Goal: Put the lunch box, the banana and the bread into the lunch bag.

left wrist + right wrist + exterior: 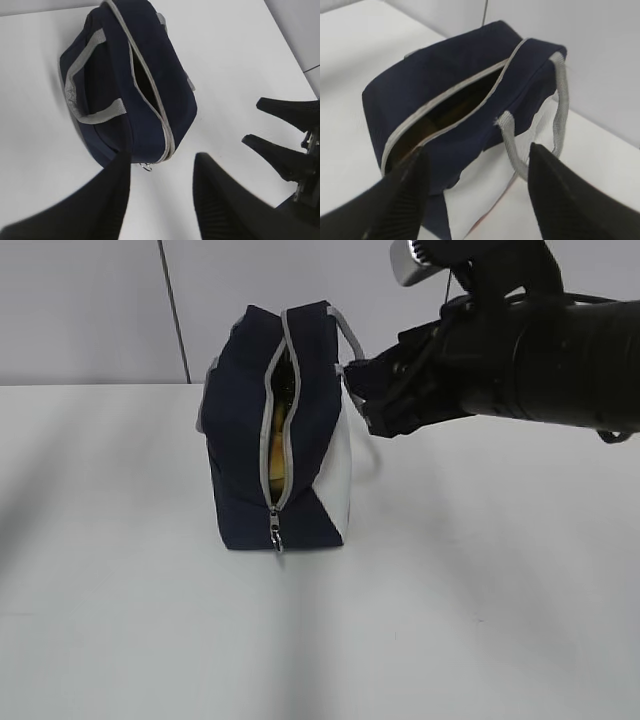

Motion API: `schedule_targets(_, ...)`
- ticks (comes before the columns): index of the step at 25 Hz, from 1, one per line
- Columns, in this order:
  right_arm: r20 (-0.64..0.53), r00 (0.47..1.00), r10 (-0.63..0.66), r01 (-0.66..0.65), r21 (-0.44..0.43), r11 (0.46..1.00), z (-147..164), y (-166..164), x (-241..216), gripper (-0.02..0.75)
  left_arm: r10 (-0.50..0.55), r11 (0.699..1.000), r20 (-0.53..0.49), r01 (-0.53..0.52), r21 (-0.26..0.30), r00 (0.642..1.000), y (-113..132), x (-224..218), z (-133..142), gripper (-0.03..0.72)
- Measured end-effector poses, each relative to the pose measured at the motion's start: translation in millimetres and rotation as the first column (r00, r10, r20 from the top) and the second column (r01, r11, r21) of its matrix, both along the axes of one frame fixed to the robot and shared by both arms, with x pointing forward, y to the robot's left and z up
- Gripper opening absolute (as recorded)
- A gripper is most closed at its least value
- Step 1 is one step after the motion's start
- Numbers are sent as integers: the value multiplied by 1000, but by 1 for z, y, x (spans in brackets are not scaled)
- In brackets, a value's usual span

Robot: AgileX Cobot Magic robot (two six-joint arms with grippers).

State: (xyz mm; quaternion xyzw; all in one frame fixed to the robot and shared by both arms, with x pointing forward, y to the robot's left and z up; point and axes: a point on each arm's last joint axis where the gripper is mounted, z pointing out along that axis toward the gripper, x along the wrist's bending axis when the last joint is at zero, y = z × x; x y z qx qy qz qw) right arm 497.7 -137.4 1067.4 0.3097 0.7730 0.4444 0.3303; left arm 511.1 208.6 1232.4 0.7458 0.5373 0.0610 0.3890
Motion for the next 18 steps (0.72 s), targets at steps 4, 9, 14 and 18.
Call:
schedule_targets(4,119,993,-2,-2,31,1000,-5,11,-11,458,1,1000,0,-1,2,1000,0,0,0,308)
schedule_targets(9,125,990,63,-68,34,997,-26,25,-31,459,1,1000,0,-1,2,1000,0,0,0,308)
schedule_targets(14,-11,999,52,-52,27,998,-64,22,-37,459,2,1000,0,-2,3,1000,0,0,0,308)
schedule_targets(18,-69,996,59,-57,39,998,-94,18,-45,457,3,1000,0,-3,3,1000,0,0,0,308)
